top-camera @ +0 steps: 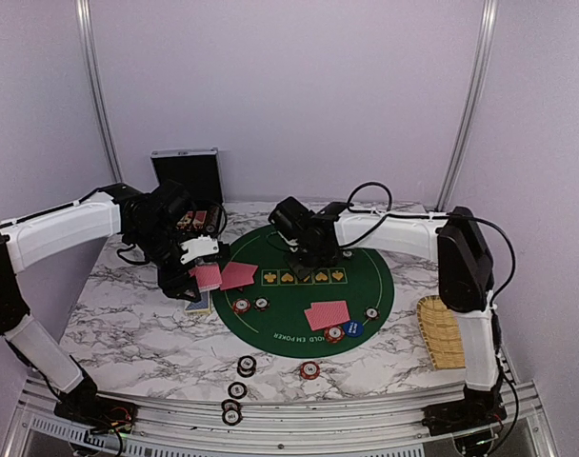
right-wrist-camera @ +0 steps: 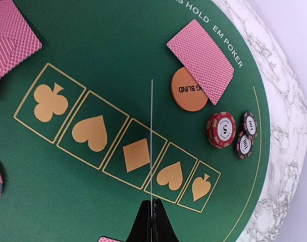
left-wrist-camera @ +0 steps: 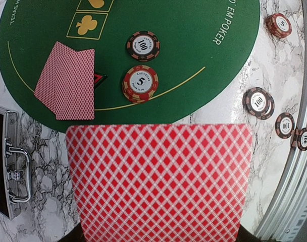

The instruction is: Distribute texas hold em gaming equipment

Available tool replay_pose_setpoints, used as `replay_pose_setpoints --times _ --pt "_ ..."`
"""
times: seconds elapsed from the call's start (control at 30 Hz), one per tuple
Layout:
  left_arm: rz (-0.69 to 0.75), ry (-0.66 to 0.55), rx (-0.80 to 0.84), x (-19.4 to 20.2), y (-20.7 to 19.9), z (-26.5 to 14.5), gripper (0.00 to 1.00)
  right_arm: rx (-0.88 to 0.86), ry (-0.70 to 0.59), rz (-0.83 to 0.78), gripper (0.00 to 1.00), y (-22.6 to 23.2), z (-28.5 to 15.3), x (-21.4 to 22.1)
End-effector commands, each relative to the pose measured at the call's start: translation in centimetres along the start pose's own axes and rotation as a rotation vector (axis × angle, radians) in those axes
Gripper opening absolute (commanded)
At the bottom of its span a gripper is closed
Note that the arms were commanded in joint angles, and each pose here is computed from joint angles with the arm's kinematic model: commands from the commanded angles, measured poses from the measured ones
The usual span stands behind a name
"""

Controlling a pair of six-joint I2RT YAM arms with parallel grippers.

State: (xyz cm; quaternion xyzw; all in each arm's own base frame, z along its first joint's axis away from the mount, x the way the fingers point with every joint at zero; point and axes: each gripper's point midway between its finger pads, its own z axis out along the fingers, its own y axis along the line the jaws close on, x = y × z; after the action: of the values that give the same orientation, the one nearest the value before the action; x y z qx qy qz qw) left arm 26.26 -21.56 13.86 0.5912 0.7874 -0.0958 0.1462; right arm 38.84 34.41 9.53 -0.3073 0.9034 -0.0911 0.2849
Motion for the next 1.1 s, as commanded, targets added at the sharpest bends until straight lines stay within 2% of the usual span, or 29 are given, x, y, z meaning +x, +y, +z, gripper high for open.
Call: replay_pose_setpoints --times 0.0,0.2,0.4,0.6,0.7,0.8,0.87,0.93,1.07 --pt "-0.004 -0.006 -0.005 0.4 -0.4 -1.0 0.0 0.182 -0.01 -0.145 0.0 0.2 -0.1 -0.7" --pt "-0.005 -0.006 -0.002 0.5 -0.5 -1.1 0.0 0.142 -0.04 -0.206 0.0 4.0 1.0 -1.4" --pt "-0.003 -0.004 -0.006 0.5 -0.5 -1.2 0.0 0.083 -0.021 -0.244 0.0 7.0 2.2 -0.4" --pt "-0.004 -0.003 0.002 0.5 -0.5 -1.0 0.0 0.002 -0.003 -0.222 0.01 8.8 2.6 0.4" --pt "-0.003 -0.002 0.003 0.4 -0.4 -1.0 0.0 -0.077 -0.032 -0.188 0.15 9.7 1.5 -0.2" --pt "-0.004 -0.007 0.002 0.3 -0.4 -1.1 0.0 -0.139 -0.079 -0.155 0.25 10.1 -0.1 -1.3" --pt "-0.004 -0.005 0.002 0.3 -0.4 -1.0 0.0 -0.162 -0.099 -0.126 0.32 9.6 -1.1 -2.0" --pt "-0.005 -0.003 0.003 0.4 -0.4 -1.0 0.0 -0.195 -0.116 -0.08 0.35 8.8 -2.2 -2.7" --pt "-0.004 -0.006 0.004 0.3 -0.5 -1.1 0.0 -0.308 -0.162 0.067 0.49 6.5 -4.6 -4.1"
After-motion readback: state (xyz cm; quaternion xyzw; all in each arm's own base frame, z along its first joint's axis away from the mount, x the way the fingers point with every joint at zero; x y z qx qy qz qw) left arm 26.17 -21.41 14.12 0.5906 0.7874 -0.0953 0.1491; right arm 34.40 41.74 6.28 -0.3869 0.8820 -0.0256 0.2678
